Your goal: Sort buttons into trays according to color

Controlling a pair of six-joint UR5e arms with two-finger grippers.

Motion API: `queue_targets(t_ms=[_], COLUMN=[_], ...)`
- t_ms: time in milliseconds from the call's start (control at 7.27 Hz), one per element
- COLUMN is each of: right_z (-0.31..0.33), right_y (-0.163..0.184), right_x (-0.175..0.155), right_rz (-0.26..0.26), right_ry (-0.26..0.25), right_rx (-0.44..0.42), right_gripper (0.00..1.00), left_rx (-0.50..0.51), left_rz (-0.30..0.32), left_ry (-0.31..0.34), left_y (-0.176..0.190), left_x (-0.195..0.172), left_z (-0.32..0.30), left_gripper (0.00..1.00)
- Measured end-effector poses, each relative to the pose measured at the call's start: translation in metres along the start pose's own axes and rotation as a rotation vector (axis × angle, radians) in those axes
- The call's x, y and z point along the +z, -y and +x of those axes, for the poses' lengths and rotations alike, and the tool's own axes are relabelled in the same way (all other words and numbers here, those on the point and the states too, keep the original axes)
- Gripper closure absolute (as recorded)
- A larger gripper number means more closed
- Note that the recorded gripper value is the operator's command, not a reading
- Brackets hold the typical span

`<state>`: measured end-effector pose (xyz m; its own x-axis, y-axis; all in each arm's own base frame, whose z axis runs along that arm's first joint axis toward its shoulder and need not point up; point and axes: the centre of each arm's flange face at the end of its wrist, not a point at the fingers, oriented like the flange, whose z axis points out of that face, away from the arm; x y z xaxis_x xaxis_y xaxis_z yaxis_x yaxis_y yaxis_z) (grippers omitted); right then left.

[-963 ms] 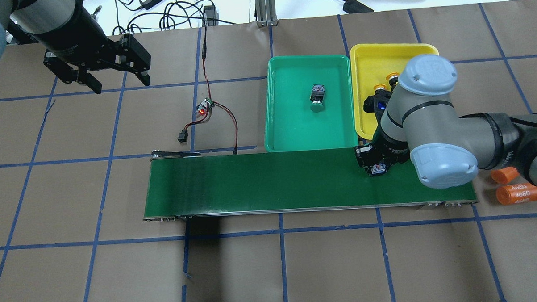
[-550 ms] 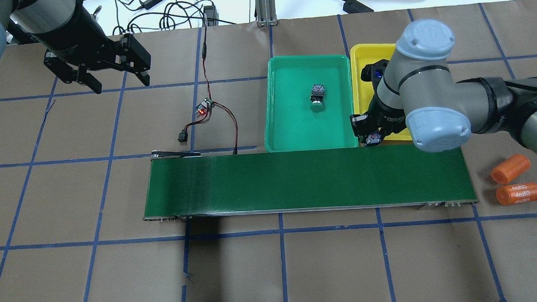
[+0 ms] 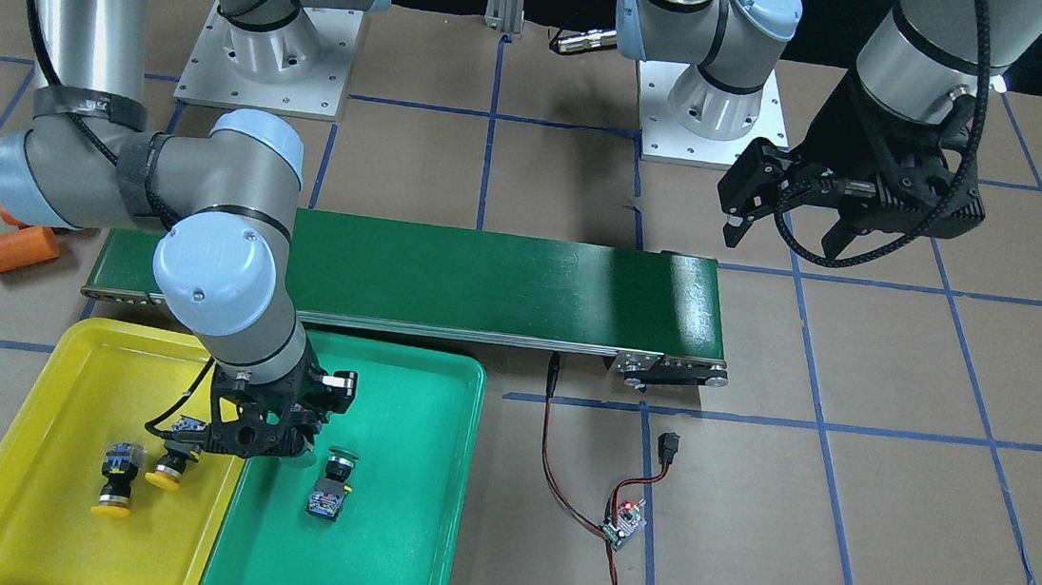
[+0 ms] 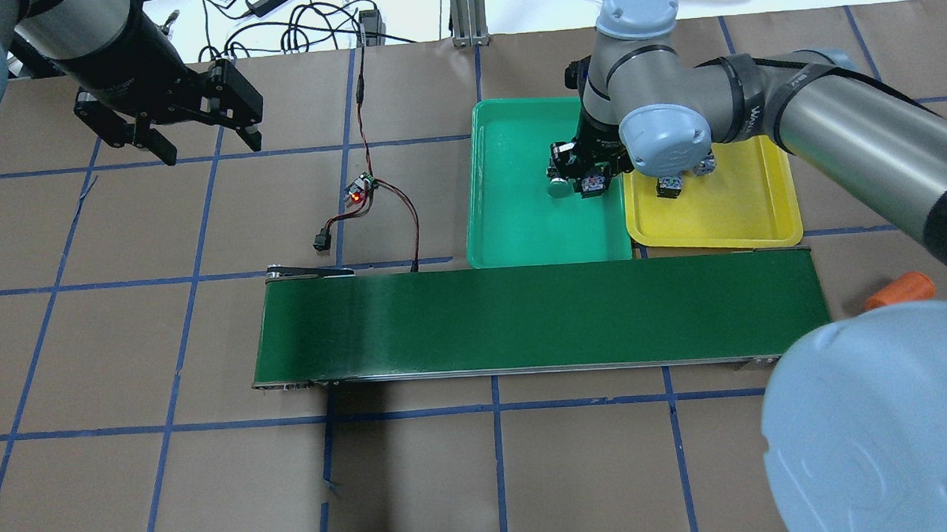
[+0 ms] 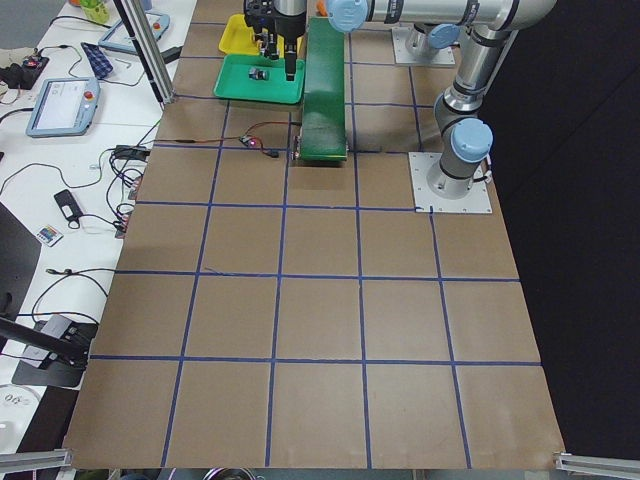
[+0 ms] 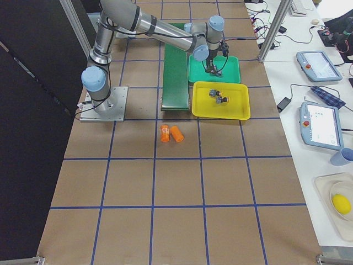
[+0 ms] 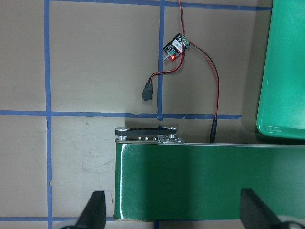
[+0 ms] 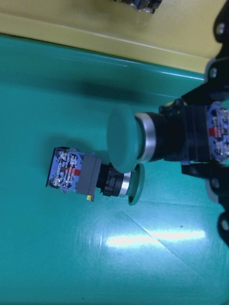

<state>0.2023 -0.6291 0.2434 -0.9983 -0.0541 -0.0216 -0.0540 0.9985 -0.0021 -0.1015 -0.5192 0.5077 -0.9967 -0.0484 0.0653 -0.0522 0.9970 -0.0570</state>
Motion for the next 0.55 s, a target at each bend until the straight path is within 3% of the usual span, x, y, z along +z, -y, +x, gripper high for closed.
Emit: queue_targets(t_ms=[275,550], right_z=[0.001,0.000], right_y=[0.001,-0.007], right_x=[-0.012,-0.077], right_rz=[0.005,-0.024], right_ry=[-0.010,-0.007], right_rx=[-0.008,-0.006], right_gripper=[0.00,0.00], left_rx=[-0.005,-0.006], left_rz=[0.003,0.006], left_ry=[0.000,-0.001], left_y=[0.001,0.001], left_x=[-0.001,-0.003], left_z=[-0.003,-0.003], left_gripper=[0.00,0.00])
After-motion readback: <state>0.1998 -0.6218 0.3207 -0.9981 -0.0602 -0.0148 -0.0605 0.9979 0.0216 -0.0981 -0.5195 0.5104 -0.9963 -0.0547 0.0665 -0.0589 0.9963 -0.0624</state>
